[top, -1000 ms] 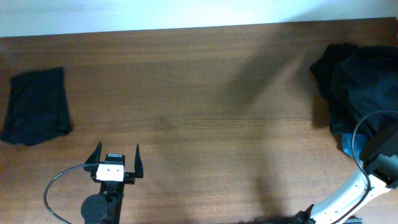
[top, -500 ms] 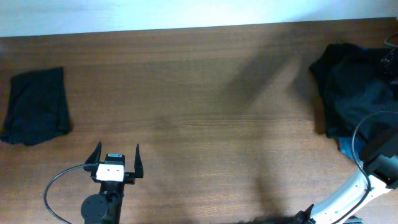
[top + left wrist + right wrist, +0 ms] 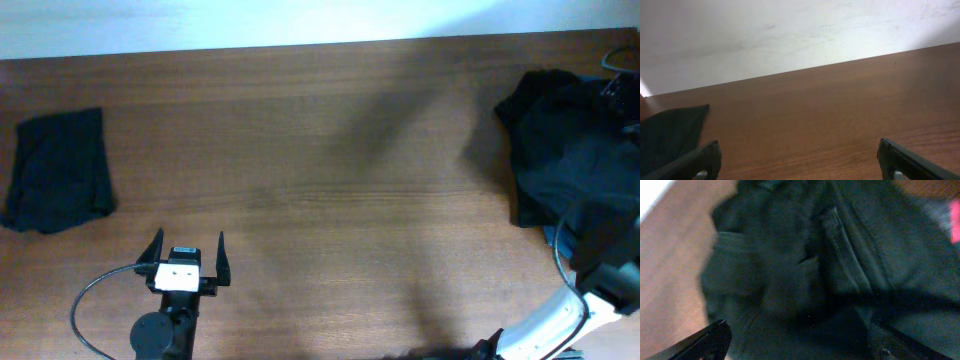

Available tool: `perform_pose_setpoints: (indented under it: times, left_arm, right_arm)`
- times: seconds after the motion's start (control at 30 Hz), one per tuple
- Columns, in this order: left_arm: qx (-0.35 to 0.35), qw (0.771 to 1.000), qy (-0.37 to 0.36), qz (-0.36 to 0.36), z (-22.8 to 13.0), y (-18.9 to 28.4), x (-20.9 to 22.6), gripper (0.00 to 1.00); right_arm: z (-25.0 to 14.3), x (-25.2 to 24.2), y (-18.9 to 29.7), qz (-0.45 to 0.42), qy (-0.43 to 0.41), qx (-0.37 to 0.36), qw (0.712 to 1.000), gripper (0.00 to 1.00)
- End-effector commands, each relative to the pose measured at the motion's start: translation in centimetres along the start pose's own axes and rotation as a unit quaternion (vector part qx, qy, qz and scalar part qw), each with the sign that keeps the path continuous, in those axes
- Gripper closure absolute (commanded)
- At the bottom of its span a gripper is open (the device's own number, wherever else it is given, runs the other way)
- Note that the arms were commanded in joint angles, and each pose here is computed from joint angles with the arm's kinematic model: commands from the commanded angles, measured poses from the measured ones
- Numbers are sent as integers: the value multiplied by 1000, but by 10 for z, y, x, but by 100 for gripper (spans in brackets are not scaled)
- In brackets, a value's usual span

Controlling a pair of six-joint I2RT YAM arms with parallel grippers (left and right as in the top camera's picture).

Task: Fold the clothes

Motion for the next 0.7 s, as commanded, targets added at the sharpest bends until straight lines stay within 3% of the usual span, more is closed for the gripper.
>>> perform_pose_setpoints:
  times: [0.0, 0.37, 0.67]
  left_arm:
    - [0, 1000, -10, 5, -2, 0, 1, 1]
    - [0, 1000, -10, 5, -2, 0, 1, 1]
    - [0, 1000, -10, 5, -2, 0, 1, 1]
  right_arm:
    - [5, 9, 48, 2, 30, -60, 998, 7]
    - [10, -3, 47, -61, 53, -71, 994, 1]
    - [9, -36, 45, -106, 77, -51, 990, 1]
Point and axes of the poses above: each gripper's point midway between its finger pads, its own y axis back along the fingers, its own x axis along the line the jaws close on, z = x × y, the point moved 8 cm from there along y, back along the fingers, and after that the axes turned 2 degrees about y, right-handed, at the moved point
